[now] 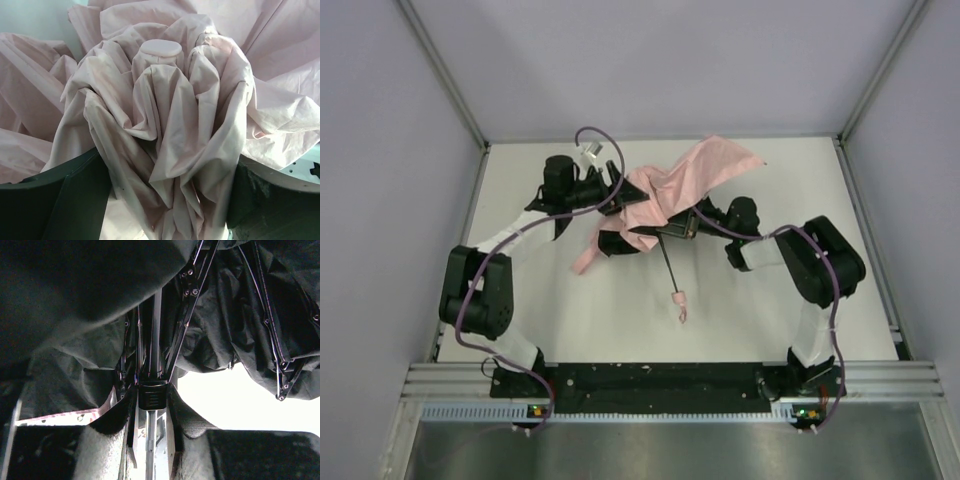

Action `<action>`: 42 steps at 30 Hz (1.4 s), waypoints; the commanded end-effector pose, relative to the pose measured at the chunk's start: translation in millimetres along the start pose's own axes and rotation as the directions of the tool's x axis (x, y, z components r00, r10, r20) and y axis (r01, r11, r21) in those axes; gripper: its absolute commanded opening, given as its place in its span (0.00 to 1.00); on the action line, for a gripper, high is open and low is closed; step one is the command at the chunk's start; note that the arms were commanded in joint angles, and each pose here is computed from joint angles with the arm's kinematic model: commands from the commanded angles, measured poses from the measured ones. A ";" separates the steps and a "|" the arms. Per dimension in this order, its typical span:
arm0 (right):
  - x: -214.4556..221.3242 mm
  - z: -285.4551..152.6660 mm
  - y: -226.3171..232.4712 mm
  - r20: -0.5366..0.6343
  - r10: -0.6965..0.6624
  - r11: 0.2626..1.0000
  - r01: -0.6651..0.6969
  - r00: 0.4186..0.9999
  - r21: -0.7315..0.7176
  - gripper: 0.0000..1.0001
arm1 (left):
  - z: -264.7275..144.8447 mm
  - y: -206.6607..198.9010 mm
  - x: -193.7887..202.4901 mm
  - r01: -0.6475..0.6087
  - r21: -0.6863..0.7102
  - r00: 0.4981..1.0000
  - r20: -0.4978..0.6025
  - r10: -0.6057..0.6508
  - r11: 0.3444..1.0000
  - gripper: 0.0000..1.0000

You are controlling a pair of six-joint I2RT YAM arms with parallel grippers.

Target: Put away the umbrella

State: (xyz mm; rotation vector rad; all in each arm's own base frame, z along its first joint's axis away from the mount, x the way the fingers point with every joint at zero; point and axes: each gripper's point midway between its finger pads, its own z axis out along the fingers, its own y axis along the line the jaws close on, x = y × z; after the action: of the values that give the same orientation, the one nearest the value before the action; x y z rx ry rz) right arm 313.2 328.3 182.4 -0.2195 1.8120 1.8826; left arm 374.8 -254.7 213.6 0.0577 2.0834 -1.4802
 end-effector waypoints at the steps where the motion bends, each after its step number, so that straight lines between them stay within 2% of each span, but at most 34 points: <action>1: -25.5 -4.6 35.1 0.118 -0.265 0.963 0.268 0.957 -0.013 0.00 | -15.2 -23.0 1.5 -0.049 0.012 0.999 -0.001 0.049 0.999 0.77; 4: -35.0 -16.8 30.7 0.157 -0.294 0.955 0.284 0.943 0.079 0.00 | -40.5 -20.3 -10.2 -0.150 -0.193 0.987 0.030 0.159 0.970 0.72; 6: -44.2 -25.6 31.9 0.183 -0.319 0.945 0.298 0.930 0.132 0.00 | -59.9 -23.0 -16.6 -0.157 -0.304 0.982 0.055 0.183 0.939 0.71; 8: -51.4 -36.3 34.5 0.196 -0.378 0.918 0.337 0.905 0.211 0.00 | -81.7 -28.7 -23.7 -0.139 -0.398 0.973 0.114 0.199 0.907 0.82; 10: -56.9 -44.2 32.3 0.197 -0.411 0.892 0.349 0.890 0.286 0.00 | -92.0 -45.4 -26.5 -0.147 -0.386 0.962 0.159 0.222 0.911 0.90; 11: -58.5 -45.8 32.6 0.188 -0.425 0.883 0.361 0.886 0.299 0.00 | -93.0 -59.8 -27.7 -0.158 -0.339 0.957 0.181 0.229 0.928 0.90; 14: -64.4 -48.4 34.0 0.178 -0.442 0.865 0.365 0.879 0.344 0.00 | -90.8 -110.5 -23.9 -0.136 -0.146 0.963 0.211 0.165 0.980 0.86; 16: -66.5 -44.5 35.3 0.175 -0.438 0.871 0.368 0.882 0.325 0.00 | -84.3 -136.6 -20.8 -0.157 -0.070 0.963 0.209 0.168 0.985 0.86; 17: -67.7 -42.3 36.0 0.172 -0.438 0.873 0.372 0.882 0.316 0.00 | -81.5 -141.2 -18.6 -0.156 -0.070 0.965 0.202 0.167 0.985 0.87; 18: -68.5 -40.4 36.5 0.170 -0.432 0.876 0.368 0.886 0.312 0.00 | -77.9 -147.1 -17.1 -0.168 -0.068 0.964 0.196 0.178 0.983 0.94; 19: -68.7 -39.3 35.6 0.169 -0.426 0.879 0.362 0.889 0.310 0.00 | -74.0 -145.9 -16.6 -0.177 -0.099 0.963 0.190 0.193 0.979 0.98; 22: -67.7 -37.6 35.5 0.190 -0.396 0.897 0.333 0.898 0.292 0.00 | -57.8 -142.3 -22.1 -0.232 -0.175 0.953 0.155 0.259 0.957 0.98; 25: -62.6 -36.8 36.3 0.219 -0.359 0.919 0.304 0.907 0.249 0.00 | -38.1 -101.2 -24.0 -0.187 -0.293 0.969 0.100 0.225 0.938 0.98; 27: -59.2 -35.5 38.5 0.224 -0.336 0.932 0.289 0.915 0.220 0.00 | -24.3 -80.9 -22.2 -0.189 -0.319 0.973 0.066 0.220 0.929 0.98; 31: -57.1 -34.5 48.9 0.236 -0.326 0.941 0.290 0.916 0.173 0.00 | 1.9 -36.7 -12.4 -0.218 -0.371 0.975 -0.058 0.212 0.903 0.89; 33: -56.6 -32.3 54.3 0.225 -0.323 0.944 0.296 0.919 0.144 0.00 | 0.4 -18.0 -7.5 -0.242 -0.414 0.970 -0.127 0.207 0.877 0.74; 34: -55.9 -31.5 54.7 0.218 -0.322 0.945 0.298 0.921 0.138 0.00 | -4.7 -15.6 -8.8 -0.245 -0.428 0.969 -0.143 0.202 0.870 0.60; 35: -55.0 -31.3 53.1 0.211 -0.322 0.945 0.299 0.923 0.135 0.00 | -10.0 -17.1 -11.4 -0.253 -0.424 0.967 -0.148 0.209 0.869 0.50; 36: -53.8 -30.4 51.8 0.202 -0.323 0.945 0.303 0.924 0.125 0.00 | -17.0 -22.1 -14.2 -0.270 -0.414 0.962 -0.143 0.231 0.869 0.46; 39: -45.1 -21.3 51.1 0.134 -0.302 0.953 0.300 0.944 0.033 0.00 | -33.5 -34.0 -14.8 -0.292 -0.371 0.956 -0.093 0.278 0.881 0.42; 42: -41.1 -15.5 46.4 0.111 -0.274 0.961 0.278 0.955 -0.018 0.00 | -52.5 -41.7 -15.2 -0.249 -0.349 0.964 0.003 0.266 0.903 0.45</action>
State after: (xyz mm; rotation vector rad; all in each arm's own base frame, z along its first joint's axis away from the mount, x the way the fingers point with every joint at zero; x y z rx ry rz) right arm 329.5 292.8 195.5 -0.1630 1.8004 1.5827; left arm 364.4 -237.3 219.0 0.1440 2.3637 -0.8834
